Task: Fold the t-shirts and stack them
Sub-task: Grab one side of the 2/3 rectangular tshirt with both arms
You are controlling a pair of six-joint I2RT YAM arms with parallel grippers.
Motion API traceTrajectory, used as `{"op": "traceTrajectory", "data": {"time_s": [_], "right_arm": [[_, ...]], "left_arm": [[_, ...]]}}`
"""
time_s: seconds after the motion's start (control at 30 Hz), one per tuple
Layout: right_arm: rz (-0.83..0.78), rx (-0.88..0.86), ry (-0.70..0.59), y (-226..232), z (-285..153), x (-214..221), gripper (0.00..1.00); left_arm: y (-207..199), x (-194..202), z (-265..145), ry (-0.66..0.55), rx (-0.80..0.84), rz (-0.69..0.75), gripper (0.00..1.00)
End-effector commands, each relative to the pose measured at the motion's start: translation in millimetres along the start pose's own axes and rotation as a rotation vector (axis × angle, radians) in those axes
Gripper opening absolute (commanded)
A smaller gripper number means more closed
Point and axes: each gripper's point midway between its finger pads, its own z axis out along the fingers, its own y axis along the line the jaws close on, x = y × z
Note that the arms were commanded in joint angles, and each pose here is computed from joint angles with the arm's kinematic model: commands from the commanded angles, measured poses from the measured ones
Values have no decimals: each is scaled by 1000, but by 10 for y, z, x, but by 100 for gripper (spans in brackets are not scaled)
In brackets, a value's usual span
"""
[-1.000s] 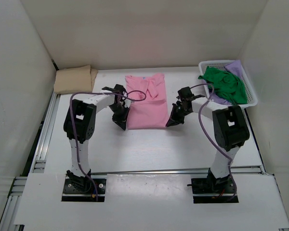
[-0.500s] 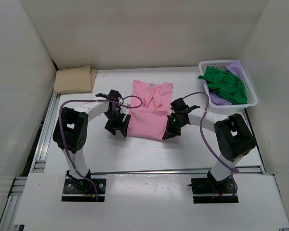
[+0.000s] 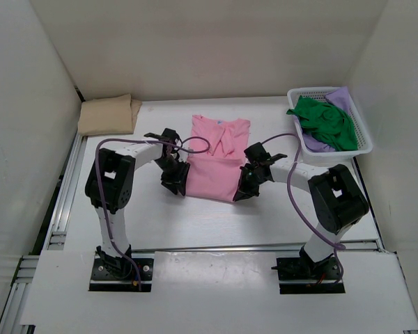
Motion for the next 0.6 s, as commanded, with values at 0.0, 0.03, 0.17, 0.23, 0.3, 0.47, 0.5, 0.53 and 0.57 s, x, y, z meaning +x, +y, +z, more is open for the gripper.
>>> {"op": "traceTrajectory", "data": {"time_s": [0.0, 0.03, 0.17, 0.23, 0.3, 0.47, 0.5, 0.53, 0.57], "right_arm": [[-1, 1, -36, 22, -11, -62, 0], [-1, 1, -36, 22, -11, -62, 0], [-1, 1, -36, 22, -11, -62, 0], [2, 7, -30, 8, -13, -46, 0], [1, 22, -14, -30, -19, -5, 0], [-29, 22, -23, 26, -236, 63, 0], [-37, 24, -20, 21, -279, 86, 0], [-68, 19, -14, 80, -376, 171, 0], [-79, 19, -7, 99, -421, 231, 0]], "left_arm": [[0, -117, 216, -13, 38, 31, 47], [5, -145, 232, -13, 38, 30, 43], [50, -167, 245, -13, 15, 30, 23], [76, -155, 272, -5, 6, 27, 10], [112, -171, 179, -30, -13, 25, 10], [174, -32, -210, -81, -131, 39, 10], [162, 34, -265, -75, -151, 45, 10], [145, 128, -409, -67, -190, 53, 10], [77, 191, -463, -57, -209, 77, 10]]}}
